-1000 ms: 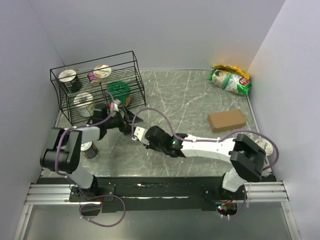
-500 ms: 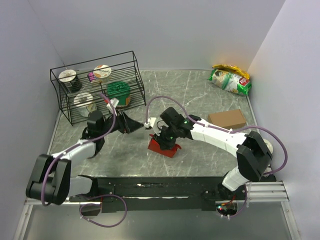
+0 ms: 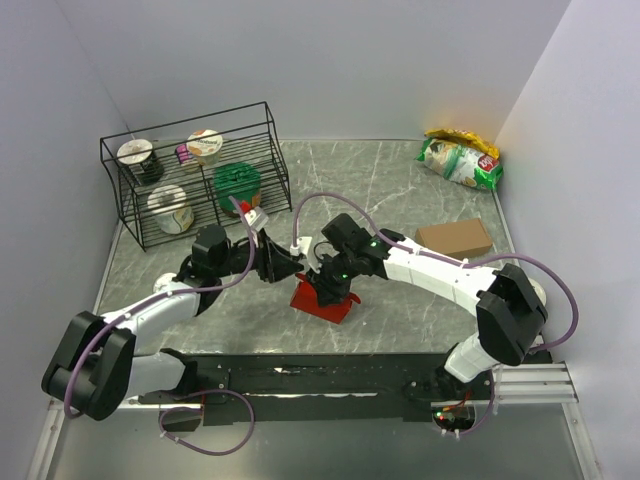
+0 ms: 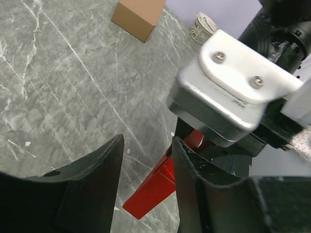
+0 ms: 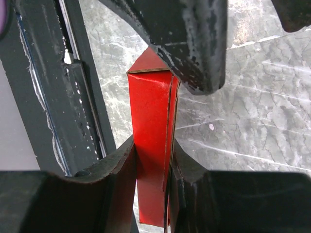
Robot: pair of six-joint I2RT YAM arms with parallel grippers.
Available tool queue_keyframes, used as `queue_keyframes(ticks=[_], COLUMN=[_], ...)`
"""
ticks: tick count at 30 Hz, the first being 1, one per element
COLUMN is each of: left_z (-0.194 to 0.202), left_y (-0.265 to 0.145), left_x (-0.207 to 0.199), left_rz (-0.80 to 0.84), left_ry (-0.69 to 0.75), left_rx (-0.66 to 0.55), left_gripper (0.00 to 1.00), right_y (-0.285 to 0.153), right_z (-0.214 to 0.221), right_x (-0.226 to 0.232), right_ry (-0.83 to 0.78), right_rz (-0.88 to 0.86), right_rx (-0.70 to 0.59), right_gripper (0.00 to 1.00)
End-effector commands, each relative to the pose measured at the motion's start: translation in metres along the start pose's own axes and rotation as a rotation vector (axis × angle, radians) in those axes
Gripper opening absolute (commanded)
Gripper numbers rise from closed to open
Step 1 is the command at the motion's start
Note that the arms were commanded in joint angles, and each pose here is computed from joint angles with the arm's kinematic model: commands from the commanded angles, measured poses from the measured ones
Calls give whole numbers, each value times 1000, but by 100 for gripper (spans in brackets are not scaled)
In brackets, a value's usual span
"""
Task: Fold the paper box
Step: Close the paper box at the center of the board.
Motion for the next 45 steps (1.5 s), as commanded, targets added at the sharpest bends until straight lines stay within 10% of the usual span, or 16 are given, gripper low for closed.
queue_keyframes(ticks=[1, 8, 21, 45], left_z=[-13, -2, -3, -1], left_y=[-3, -2, -1, 10], left_x=[-13, -31, -29, -30], left_rz=[48, 107, 15, -133], left_ry=[63, 45, 82, 158], left_rx=[-47, -24, -16, 106], left_gripper=[51, 62, 39, 28], right_y=[-11, -12, -11, -10], right_z=[-11, -12, -13, -15], right_x=[6, 4, 2, -3], right_ry=[-11, -5, 2, 5], right_rz=[-8, -3, 4, 33], right_rx=[-55, -55, -56, -68], right_gripper=[27, 27, 27, 27])
Point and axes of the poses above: each gripper's point midway between its finger pads, its own y axis out along the fingers, its own x axis along the line the jaws close on, z = x × y, the point moved 2 cm from there along -y, back along the fingers, and after that the axes turned 15 degrees about y, right-handed, at the moved point
